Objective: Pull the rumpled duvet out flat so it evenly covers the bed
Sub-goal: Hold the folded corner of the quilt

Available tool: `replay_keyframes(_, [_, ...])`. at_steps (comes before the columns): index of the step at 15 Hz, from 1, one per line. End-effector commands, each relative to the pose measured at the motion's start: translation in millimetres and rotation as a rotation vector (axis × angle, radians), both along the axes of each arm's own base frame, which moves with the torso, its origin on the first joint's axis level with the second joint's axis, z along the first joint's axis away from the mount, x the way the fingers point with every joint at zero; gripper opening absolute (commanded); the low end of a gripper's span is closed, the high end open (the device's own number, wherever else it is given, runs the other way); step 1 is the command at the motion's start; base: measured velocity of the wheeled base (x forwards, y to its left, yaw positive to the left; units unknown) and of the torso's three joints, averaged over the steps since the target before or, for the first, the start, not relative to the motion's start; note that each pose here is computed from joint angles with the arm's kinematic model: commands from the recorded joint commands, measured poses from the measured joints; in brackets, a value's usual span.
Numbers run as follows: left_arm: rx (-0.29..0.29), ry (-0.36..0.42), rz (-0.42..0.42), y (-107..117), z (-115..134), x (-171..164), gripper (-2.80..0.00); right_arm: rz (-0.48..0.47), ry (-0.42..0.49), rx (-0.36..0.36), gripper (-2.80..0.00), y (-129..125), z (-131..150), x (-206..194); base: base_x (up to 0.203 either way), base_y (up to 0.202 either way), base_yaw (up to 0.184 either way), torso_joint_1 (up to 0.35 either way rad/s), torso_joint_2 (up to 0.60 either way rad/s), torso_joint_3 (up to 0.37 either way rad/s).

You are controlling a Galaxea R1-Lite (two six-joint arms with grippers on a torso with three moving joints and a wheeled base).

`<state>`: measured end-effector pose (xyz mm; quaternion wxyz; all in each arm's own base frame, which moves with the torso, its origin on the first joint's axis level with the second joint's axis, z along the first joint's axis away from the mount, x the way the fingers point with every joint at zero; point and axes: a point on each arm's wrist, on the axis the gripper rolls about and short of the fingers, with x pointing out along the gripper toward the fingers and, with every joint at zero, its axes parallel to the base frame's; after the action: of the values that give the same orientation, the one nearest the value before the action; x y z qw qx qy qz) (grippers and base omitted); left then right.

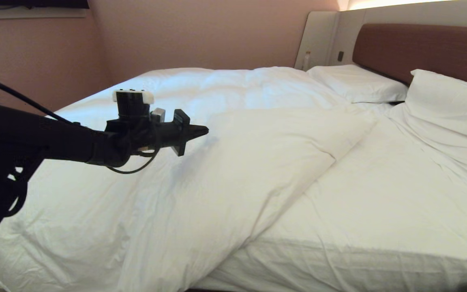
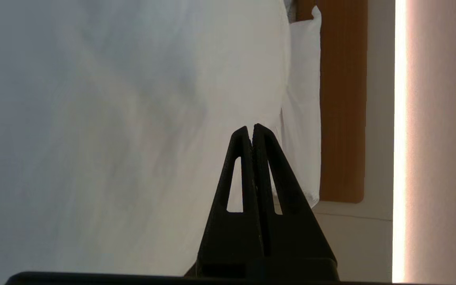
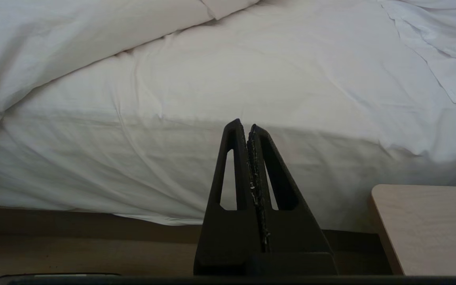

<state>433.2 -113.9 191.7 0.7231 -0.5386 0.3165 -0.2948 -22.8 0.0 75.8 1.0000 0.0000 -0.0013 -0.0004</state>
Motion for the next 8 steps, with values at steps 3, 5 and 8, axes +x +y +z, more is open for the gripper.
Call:
replay_keyframes(3, [-0.041,0.060,0.032,7,-13,6,-2.80,0.001,0.000,0.000,-2.80,0,0,0,0.000,0.000,0.000,0.000,0.00,0.000])
replay_keyframes(5, [-0.087,0.081,0.054,14,-16,6,-2.80,0.001,0.000,0.000,-2.80,0,0,0,0.000,0.000,0.000,0.000,0.00,0.000])
replay_keyframes(8, [-0.198,0.125,0.089,27,-15,10,-2.80,0.001,0.000,0.000,-2.80,0,0,0,0.000,0.000,0.000,0.000,0.00,0.000])
